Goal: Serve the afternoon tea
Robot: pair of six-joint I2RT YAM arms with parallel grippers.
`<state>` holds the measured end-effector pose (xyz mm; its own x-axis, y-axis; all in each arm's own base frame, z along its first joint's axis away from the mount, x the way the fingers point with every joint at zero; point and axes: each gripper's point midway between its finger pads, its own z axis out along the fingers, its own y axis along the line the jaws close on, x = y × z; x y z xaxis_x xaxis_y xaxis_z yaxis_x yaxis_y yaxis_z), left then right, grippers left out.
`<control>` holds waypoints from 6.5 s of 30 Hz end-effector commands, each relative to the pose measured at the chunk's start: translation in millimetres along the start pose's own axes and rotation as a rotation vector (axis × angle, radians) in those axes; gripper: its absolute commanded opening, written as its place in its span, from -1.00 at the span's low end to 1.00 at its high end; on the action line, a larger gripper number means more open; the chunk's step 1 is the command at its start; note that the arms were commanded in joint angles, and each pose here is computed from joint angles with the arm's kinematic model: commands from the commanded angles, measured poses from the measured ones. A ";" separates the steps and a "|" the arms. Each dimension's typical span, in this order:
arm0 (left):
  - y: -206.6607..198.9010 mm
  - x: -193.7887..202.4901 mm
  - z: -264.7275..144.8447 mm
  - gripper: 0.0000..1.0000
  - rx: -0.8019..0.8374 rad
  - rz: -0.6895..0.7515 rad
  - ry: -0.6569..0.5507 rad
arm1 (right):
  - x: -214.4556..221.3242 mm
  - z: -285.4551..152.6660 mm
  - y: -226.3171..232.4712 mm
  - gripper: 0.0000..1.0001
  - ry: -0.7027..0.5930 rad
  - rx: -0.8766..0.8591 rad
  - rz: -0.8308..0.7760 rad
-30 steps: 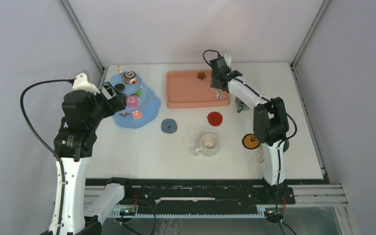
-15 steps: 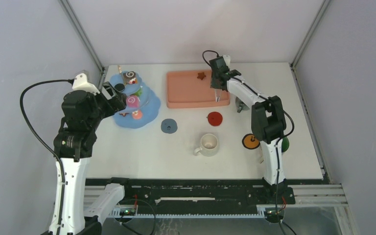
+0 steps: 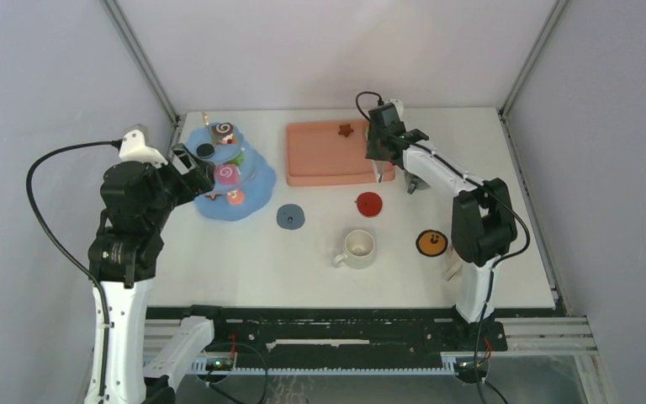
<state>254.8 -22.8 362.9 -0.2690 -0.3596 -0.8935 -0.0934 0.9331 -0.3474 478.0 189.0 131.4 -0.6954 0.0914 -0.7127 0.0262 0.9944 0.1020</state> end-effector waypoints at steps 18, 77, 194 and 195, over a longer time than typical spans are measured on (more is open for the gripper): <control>5.2 -6.2 -18.2 0.72 -0.006 0.004 -0.063 | 27.9 -109.8 122.0 -0.36 -0.098 -0.324 -0.174; 6.7 -2.8 -19.8 0.72 -0.007 0.007 -0.060 | 111.9 -104.2 276.9 -0.01 0.027 -0.526 -0.450; -168.0 309.5 21.5 0.98 0.660 0.613 0.565 | 60.7 -172.9 -122.0 0.73 -0.092 0.002 0.284; -168.8 313.7 24.1 0.96 0.656 0.618 0.575 | 62.4 -174.5 -124.4 0.73 -0.093 0.005 0.287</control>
<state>190.9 -276.3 136.9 -0.5655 0.4096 -0.7159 0.6945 0.7046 -0.1455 313.1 66.9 188.2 -0.6133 0.3553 -0.7054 0.2124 0.9344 0.2860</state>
